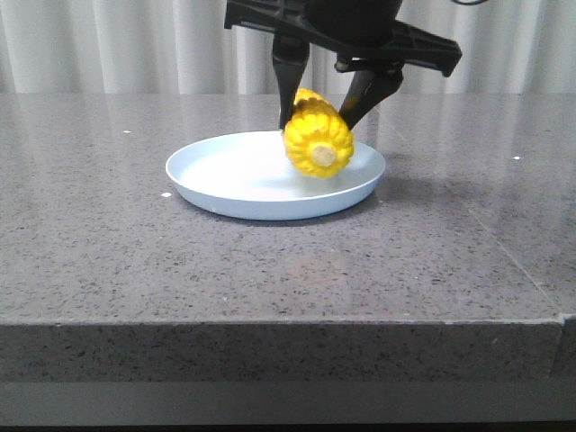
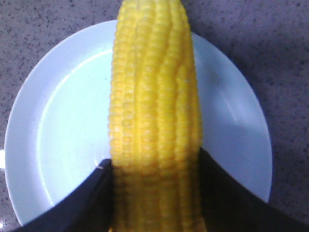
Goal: Place corn on plate with both arms
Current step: 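Carry the corn over the plate with the right gripper and lower, then open the right gripper to release the corn and withdraw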
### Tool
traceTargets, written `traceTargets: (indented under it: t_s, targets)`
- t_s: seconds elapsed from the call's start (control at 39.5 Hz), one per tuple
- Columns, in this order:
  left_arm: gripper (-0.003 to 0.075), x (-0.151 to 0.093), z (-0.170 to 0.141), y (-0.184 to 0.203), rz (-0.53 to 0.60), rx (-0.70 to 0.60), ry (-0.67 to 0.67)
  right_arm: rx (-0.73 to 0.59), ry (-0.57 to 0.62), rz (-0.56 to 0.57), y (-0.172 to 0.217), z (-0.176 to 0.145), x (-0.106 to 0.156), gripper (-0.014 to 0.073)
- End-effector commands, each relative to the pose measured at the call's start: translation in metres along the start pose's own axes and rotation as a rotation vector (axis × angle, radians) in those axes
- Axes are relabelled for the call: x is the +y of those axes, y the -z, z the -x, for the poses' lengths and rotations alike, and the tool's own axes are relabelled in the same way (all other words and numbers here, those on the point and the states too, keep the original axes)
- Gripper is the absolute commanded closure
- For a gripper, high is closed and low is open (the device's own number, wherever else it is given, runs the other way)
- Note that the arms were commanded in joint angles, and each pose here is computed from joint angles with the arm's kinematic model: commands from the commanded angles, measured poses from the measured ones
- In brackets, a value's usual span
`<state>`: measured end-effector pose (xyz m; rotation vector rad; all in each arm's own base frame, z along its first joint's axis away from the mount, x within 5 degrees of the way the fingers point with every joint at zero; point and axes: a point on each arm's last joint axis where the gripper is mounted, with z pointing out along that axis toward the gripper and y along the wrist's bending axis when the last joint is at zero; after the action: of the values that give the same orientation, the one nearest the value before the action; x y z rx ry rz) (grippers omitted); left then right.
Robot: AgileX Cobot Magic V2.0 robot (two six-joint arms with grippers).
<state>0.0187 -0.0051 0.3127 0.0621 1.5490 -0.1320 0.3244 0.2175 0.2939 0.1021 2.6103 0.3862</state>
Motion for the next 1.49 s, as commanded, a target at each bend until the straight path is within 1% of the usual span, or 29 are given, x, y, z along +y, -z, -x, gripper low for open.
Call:
traceTargets:
  t_s: [0.0, 0.15, 0.2, 0.25, 0.35, 0.43, 0.48, 0.68, 0.86, 0.96, 1.09, 1.14, 1.21, 1.26, 1.37, 1.47]
  targets:
    - [0.0741, 0.000, 0.015, 0.001, 0.001, -0.100, 0.007, -0.092, -0.013, 0.083, 0.023, 0.013, 0.009, 0.0464]
    - [0.0741, 0.000, 0.015, 0.001, 0.001, -0.100, 0.007, -0.080, -0.025, 0.095, 0.020, 0.011, 0.011, 0.0461]
    - [0.0741, 0.000, 0.015, 0.001, 0.001, -0.100, 0.007, -0.077, -0.029, 0.098, 0.020, 0.011, 0.012, 0.0434]
    - [0.0741, 0.000, 0.015, 0.001, 0.001, -0.100, 0.007, -0.075, -0.034, 0.104, 0.020, 0.011, 0.012, 0.0380]
    - [0.0741, 0.000, 0.015, 0.001, 0.001, -0.100, 0.007, -0.065, -0.050, 0.118, 0.018, 0.010, 0.014, 0.0244]
    - [0.0741, 0.000, 0.015, 0.001, 0.001, -0.100, 0.007, -0.063, -0.054, 0.122, 0.018, 0.010, 0.014, 0.0179]
    - [0.0741, 0.000, 0.015, 0.001, 0.001, -0.100, 0.007, -0.066, -0.055, 0.125, 0.018, 0.010, 0.014, 0.0151]
    - [0.0741, 0.000, 0.015, 0.001, 0.001, -0.100, 0.007, -0.066, -0.055, 0.125, 0.018, 0.010, 0.014, 0.0082]
    - [0.0741, 0.000, 0.015, 0.001, 0.001, -0.100, 0.007, -0.070, -0.054, 0.128, 0.020, 0.011, 0.014, 0.0004]
    - [0.0741, 0.000, 0.015, 0.001, 0.001, -0.100, 0.007, -0.094, -0.050, 0.142, 0.032, 0.012, 0.014, -0.0006]
    - [0.0741, 0.000, 0.015, 0.001, 0.001, -0.100, 0.007, -0.173, -0.022, 0.156, 0.060, 0.020, 0.013, -0.0006]
    - [0.0741, 0.000, 0.015, 0.001, 0.001, -0.100, 0.007, -0.208, 0.000, 0.161, 0.072, 0.023, 0.012, 0.0002]
    - [0.0741, 0.000, 0.015, 0.001, 0.001, -0.100, 0.007, -0.247, 0.026, 0.168, 0.086, 0.026, 0.012, 0.0052]
    - [0.0741, 0.000, 0.015, 0.001, 0.001, -0.100, 0.007, -0.268, 0.032, 0.179, 0.095, 0.028, 0.013, 0.0126]
    - [0.0741, 0.000, 0.015, 0.001, 0.001, -0.100, 0.007, -0.311, 0.050, 0.183, 0.105, 0.032, 0.013, 0.0342]
    - [0.0741, 0.000, 0.015, 0.001, 0.001, -0.100, 0.007, -0.334, 0.070, 0.166, 0.107, 0.035, 0.012, 0.0516]
